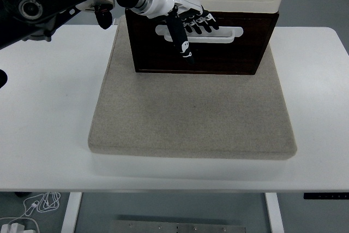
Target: Open the drawer under the combination cabinet
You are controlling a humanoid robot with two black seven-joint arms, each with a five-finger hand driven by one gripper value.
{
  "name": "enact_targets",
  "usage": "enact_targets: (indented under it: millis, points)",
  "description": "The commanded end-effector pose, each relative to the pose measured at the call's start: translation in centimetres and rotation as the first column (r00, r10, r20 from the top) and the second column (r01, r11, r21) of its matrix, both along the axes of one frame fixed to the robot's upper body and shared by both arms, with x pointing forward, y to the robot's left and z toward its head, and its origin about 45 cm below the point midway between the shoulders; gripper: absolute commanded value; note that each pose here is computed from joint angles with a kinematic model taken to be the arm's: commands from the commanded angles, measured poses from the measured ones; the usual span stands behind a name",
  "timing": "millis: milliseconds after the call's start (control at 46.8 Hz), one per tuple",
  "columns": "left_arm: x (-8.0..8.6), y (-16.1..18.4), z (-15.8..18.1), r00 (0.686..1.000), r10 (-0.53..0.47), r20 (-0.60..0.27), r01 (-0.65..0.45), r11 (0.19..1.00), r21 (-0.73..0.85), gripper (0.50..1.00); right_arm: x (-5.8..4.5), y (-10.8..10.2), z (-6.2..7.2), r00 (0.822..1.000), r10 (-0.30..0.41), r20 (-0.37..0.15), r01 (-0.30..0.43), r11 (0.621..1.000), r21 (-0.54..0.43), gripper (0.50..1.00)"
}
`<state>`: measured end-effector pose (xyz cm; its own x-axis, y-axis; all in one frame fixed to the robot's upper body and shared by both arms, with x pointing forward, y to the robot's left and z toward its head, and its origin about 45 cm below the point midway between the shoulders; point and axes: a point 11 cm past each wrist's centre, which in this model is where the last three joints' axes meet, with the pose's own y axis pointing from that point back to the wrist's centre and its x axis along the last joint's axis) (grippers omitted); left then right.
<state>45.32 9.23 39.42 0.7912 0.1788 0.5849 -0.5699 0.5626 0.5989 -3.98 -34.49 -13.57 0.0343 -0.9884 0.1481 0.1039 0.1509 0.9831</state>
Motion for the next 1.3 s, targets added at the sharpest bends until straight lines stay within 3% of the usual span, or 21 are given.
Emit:
enact_targets:
  millis: [0, 1282]
  points:
    - [0.1, -0.1, 0.0, 1.0, 0.002, -0.001, -0.002, 1.0, -0.001, 1.0, 0.0, 0.0, 0.0, 1.0, 0.0, 0.0, 0.0, 1.0, 0.0, 0.928]
    - [0.3, 0.3, -1.6, 0.999, 0.033, -0.002, -0.033, 0.999, 0.039, 1.0, 0.0, 0.0, 0.0, 1.0, 0.0, 0.0, 0.0, 1.0, 0.0, 0.928]
